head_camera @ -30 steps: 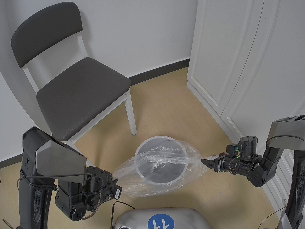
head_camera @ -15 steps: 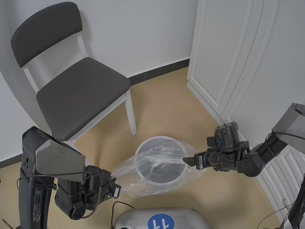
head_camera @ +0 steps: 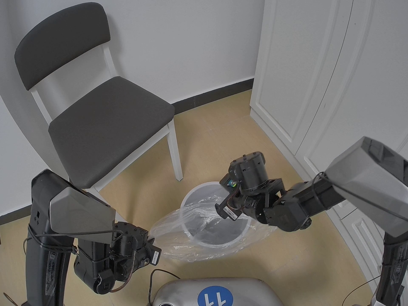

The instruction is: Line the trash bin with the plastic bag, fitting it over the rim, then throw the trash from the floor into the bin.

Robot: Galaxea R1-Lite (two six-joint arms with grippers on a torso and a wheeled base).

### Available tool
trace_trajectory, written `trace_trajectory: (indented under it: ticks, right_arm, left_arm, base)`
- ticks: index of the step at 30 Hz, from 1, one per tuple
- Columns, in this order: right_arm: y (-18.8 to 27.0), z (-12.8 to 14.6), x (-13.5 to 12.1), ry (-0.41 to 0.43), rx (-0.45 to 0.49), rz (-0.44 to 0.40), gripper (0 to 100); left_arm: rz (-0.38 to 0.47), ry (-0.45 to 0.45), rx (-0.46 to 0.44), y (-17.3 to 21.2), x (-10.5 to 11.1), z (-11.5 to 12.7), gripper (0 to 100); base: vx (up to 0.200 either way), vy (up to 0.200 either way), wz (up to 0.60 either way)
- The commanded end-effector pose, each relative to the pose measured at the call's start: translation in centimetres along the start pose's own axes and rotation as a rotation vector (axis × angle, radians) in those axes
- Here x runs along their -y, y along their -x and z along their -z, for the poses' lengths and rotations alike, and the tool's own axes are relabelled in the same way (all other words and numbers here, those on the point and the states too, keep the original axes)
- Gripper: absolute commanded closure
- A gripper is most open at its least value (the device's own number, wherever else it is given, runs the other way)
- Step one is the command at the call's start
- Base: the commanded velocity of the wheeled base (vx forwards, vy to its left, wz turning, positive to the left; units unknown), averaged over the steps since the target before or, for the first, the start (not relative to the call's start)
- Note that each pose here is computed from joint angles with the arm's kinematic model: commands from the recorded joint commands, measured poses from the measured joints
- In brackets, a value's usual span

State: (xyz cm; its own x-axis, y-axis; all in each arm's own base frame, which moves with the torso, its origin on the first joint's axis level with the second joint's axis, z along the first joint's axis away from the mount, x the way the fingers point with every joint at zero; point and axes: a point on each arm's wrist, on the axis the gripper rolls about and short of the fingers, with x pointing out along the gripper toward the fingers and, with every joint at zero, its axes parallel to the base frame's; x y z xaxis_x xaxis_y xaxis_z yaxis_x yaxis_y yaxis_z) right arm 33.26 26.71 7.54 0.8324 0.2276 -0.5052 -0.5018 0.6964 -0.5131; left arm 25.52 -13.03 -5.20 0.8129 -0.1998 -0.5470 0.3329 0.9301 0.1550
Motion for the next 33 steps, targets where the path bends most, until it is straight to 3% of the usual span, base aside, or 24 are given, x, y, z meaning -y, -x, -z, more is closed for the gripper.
trace_trajectory:
  ticks: [1, 6, 7, 17, 19, 33]
  right_arm:
    - [-3.0, 4.2, -5.0, 0.239, -0.094, -0.005, 0]
    - [-2.9, 6.3, -5.9, 0.324, -0.150, -0.037, 0]
    - [-3.1, 6.8, -6.1, 0.333, -0.162, -0.044, 0]
    - [-4.6, 7.6, -6.8, 0.372, -0.211, 0.011, 0]
    - [-5.5, 7.8, -6.9, 0.401, -0.241, 0.061, 0]
    - [-8.6, 7.2, -7.4, 0.369, -0.247, 0.178, 0]
  left_arm:
    - [-0.005, -0.003, -0.008, -0.1, 0.0, 0.2, 100]
    - [-0.005, -0.004, -0.013, -0.2, 0.0, 0.4, 100]
    - [-0.005, -0.005, -0.017, -0.2, 0.1, 0.5, 0]
    - [-0.008, -0.003, -0.010, -0.4, 0.0, 0.4, 0]
    - [-0.008, -0.003, -0.009, -0.5, 0.0, 0.4, 0]
    - [-0.008, -0.005, -0.009, -0.6, 0.1, 0.4, 0]
  base:
    - [0.000, 0.000, 0.00]
    - [0.000, 0.000, 0.00]
    - [0.000, 0.000, 0.00]
    - [0.000, 0.000, 0.00]
    - [0.000, 0.000, 0.00]
    - [0.000, 0.000, 0.00]
